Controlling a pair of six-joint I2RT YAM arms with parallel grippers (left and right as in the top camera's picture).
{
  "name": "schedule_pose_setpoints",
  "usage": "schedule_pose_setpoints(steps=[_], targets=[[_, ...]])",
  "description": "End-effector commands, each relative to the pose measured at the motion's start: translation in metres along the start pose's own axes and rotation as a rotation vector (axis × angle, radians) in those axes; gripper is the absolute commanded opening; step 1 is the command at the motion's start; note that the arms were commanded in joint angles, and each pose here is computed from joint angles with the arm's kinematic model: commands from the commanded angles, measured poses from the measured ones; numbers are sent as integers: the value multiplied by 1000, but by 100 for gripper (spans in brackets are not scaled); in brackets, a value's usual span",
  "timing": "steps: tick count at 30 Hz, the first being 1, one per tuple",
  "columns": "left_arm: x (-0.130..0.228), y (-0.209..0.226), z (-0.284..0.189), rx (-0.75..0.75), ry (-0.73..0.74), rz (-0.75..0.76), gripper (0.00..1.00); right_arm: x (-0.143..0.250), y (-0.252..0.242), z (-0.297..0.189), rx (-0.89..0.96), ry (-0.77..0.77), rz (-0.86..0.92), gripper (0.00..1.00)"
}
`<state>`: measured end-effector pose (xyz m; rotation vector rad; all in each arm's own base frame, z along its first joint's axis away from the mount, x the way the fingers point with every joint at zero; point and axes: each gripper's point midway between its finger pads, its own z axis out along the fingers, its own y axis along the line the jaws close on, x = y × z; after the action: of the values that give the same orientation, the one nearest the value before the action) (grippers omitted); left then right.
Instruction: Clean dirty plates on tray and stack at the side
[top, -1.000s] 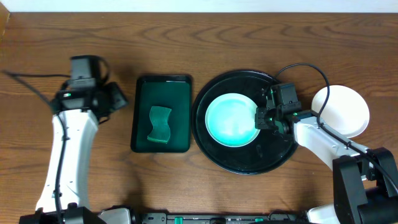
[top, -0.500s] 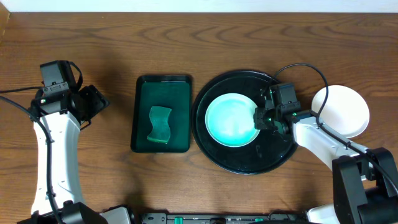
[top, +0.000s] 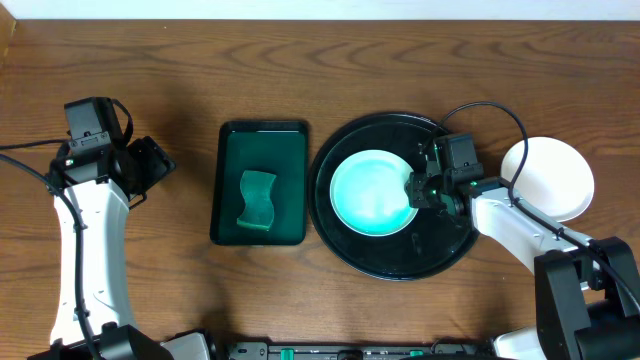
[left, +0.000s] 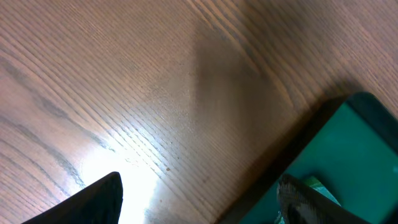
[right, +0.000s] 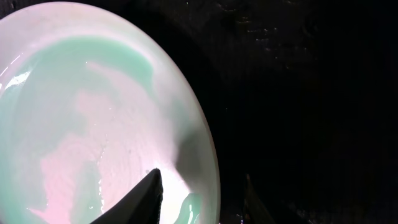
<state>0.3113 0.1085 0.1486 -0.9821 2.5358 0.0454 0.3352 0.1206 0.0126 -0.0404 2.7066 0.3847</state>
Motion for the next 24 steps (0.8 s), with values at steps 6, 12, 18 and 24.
schedule_pose_setpoints(steps=[6, 12, 18, 24], targets=[[-5, 1, -4, -1, -16, -6, 79, 3, 1, 3, 4, 10, -11, 37], [-5, 1, -4, -1, -16, -6, 79, 1, -12, 3, 75, -6, -11, 36], [-5, 1, -4, -1, -16, -6, 80, 2, -13, 4, 78, -10, -11, 35], [-5, 1, -5, -1, -17, -6, 80, 3, -13, 5, 76, -18, -12, 31]])
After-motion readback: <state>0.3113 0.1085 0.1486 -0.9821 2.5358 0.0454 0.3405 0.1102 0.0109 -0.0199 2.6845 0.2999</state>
